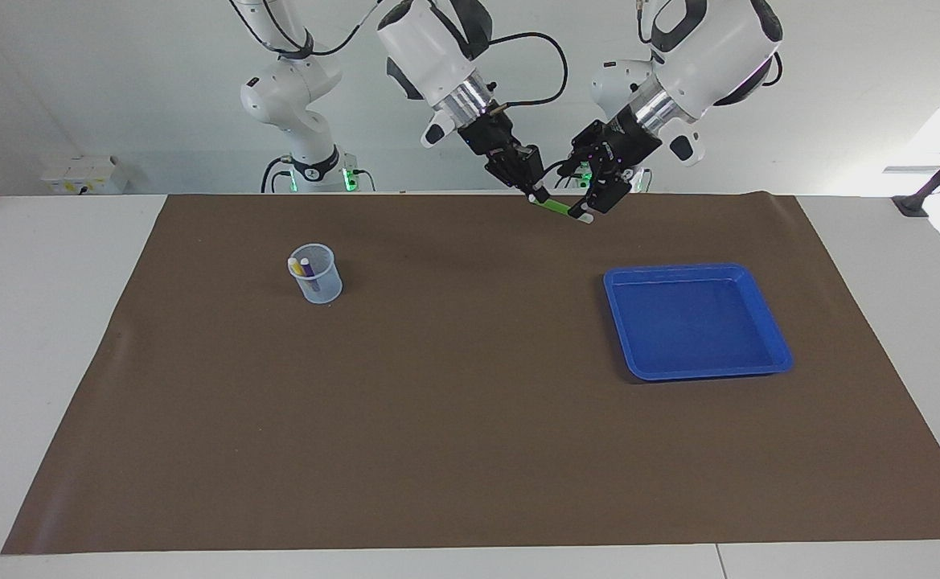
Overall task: Right arm passes pens to left for tray arrangement
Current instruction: 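Close the left gripper on the green pen held by the right gripper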
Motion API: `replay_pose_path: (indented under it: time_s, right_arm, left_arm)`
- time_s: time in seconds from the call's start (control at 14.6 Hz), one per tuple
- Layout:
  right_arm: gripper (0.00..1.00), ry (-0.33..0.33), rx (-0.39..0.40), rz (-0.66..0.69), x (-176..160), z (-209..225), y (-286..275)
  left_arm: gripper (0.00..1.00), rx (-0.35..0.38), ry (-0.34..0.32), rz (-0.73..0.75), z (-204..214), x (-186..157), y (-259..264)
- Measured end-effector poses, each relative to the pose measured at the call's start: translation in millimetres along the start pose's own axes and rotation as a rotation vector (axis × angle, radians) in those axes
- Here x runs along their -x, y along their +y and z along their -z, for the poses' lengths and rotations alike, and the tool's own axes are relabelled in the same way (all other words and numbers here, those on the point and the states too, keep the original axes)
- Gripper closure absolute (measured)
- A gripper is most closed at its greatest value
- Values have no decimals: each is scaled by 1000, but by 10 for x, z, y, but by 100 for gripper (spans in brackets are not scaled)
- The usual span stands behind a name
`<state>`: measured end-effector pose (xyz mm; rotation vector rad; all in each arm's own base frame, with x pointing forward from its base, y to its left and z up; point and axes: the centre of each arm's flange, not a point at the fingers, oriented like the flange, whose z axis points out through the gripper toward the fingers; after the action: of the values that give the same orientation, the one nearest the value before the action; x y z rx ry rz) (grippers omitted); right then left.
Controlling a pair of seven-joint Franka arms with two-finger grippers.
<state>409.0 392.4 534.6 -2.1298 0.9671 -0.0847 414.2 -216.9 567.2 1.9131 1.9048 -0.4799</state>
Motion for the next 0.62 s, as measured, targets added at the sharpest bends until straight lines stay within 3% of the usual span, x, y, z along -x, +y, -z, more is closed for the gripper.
replay_pose_path:
  time_s: [0.27,0.62]
  right_arm:
    - [81,1,0,-1,-11,2,-1]
    - [81,2,-1,-2,-14,3,-2]
  left_arm:
    - [0,78,28,32,-225,-125,-231]
    - [0,191,17,83,-275,-262,-103]
